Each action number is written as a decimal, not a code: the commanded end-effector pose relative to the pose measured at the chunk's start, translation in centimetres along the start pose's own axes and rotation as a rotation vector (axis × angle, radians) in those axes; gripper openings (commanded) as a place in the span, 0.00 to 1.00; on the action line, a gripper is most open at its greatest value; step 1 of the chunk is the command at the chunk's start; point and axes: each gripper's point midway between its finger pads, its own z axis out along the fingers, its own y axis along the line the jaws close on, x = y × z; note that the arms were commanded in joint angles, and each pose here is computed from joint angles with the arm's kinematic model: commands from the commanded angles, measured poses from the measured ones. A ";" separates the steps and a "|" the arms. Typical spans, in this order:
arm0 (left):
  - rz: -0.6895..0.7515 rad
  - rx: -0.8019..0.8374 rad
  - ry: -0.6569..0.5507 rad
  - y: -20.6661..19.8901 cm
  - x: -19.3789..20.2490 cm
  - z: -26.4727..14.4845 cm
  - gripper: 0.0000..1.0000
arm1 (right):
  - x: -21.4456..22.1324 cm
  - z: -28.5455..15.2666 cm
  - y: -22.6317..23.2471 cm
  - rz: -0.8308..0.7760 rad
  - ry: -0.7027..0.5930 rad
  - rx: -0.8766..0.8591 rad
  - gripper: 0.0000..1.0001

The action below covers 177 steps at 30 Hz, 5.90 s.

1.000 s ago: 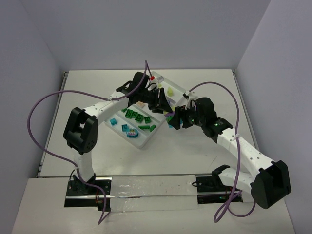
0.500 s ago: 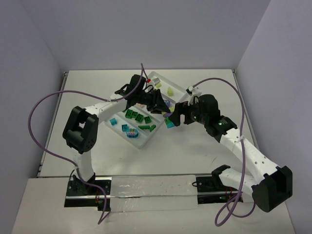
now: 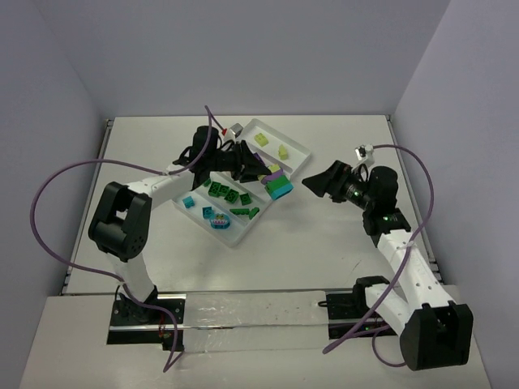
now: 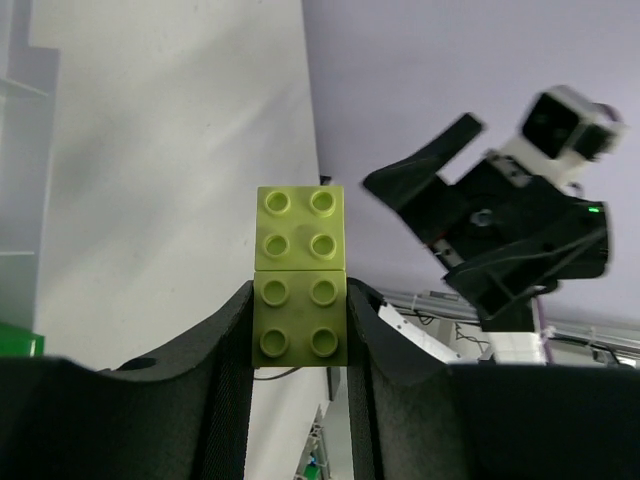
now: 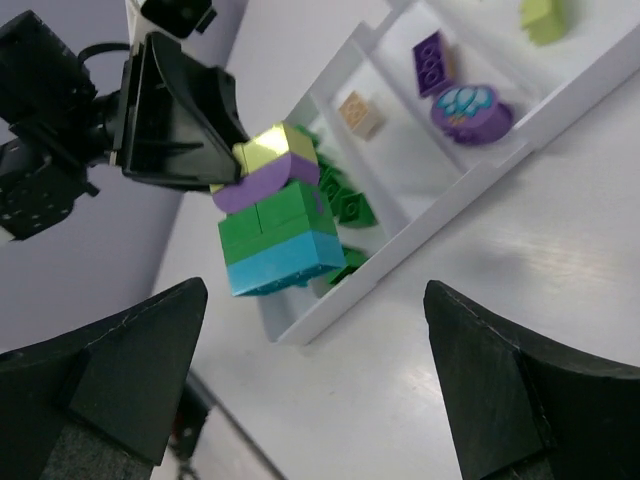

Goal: Sort the legos into containers by color

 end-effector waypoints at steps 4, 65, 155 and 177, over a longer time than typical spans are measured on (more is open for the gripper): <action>0.071 0.244 -0.036 -6.6 -0.1 -2.1 0.00 | 1.1 -0.1 4.2 0.220 0.007 -0.349 1.00; 0.116 0.244 -0.151 -6.8 -2.9 -6.5 0.00 | 7.4 4.1 -2.3 0.323 0.234 -0.236 0.00; 0.744 0.270 0.298 -6.8 6.9 -3.5 0.87 | 6.7 -3.1 7.8 -0.198 0.200 -0.558 0.00; 0.748 0.435 0.456 -8.2 11.1 -1.7 0.70 | 8.0 -2.3 8.8 -0.221 0.278 -0.585 0.00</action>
